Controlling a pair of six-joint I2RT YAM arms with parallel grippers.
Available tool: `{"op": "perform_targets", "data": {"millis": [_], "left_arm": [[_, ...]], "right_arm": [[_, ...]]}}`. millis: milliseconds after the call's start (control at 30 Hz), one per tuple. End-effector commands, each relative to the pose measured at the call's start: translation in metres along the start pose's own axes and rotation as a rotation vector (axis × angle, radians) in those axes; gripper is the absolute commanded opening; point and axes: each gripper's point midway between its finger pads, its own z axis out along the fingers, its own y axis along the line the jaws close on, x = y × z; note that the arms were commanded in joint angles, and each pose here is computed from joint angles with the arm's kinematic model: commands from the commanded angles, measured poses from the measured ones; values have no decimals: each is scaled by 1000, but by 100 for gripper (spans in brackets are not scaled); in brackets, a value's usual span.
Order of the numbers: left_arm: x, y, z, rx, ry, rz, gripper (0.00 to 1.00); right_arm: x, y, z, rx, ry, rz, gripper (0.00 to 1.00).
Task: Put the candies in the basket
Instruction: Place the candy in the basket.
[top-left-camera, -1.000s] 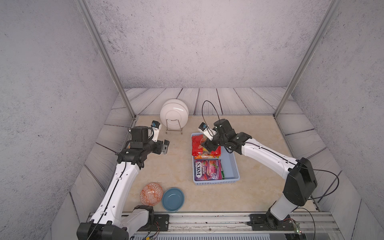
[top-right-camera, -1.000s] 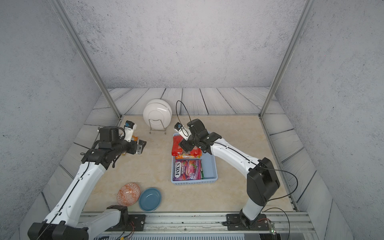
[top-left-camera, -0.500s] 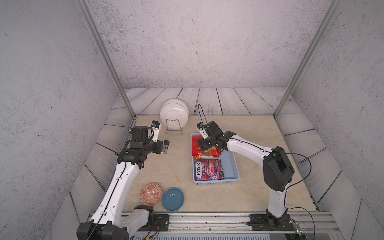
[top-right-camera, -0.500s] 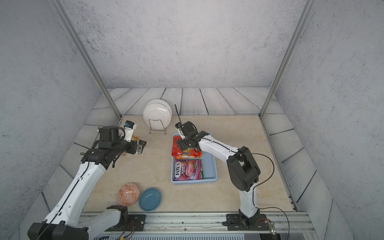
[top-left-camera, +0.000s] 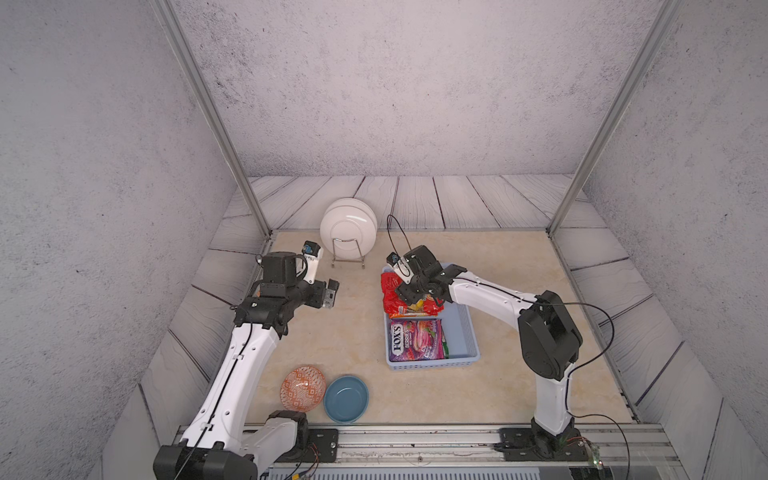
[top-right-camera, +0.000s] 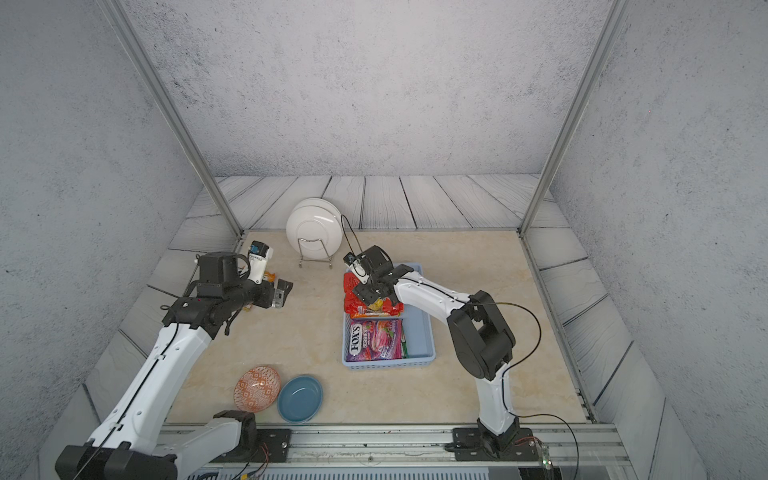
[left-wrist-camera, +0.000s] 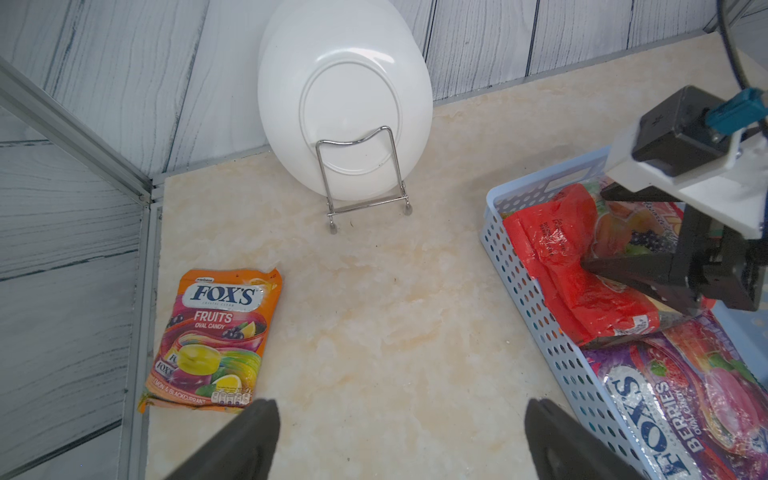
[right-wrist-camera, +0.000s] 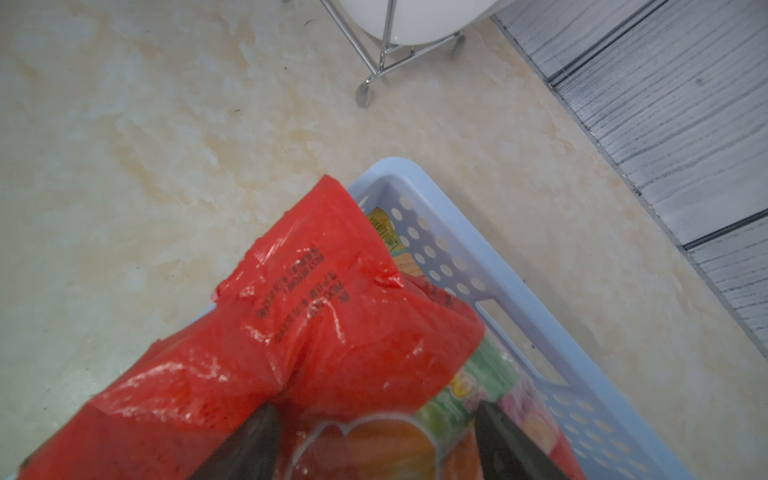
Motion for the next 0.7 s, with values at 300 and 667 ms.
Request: {"op": "perform_targets", "data": {"millis": [300, 667], "left_arm": [[-7, 4, -1, -22, -6, -14, 99], [-6, 17, 6, -80, 25, -36, 99]], "right_arm": [[-17, -10, -81, 9, -50, 12, 80], [9, -33, -148, 164, -83, -19, 85]]}}
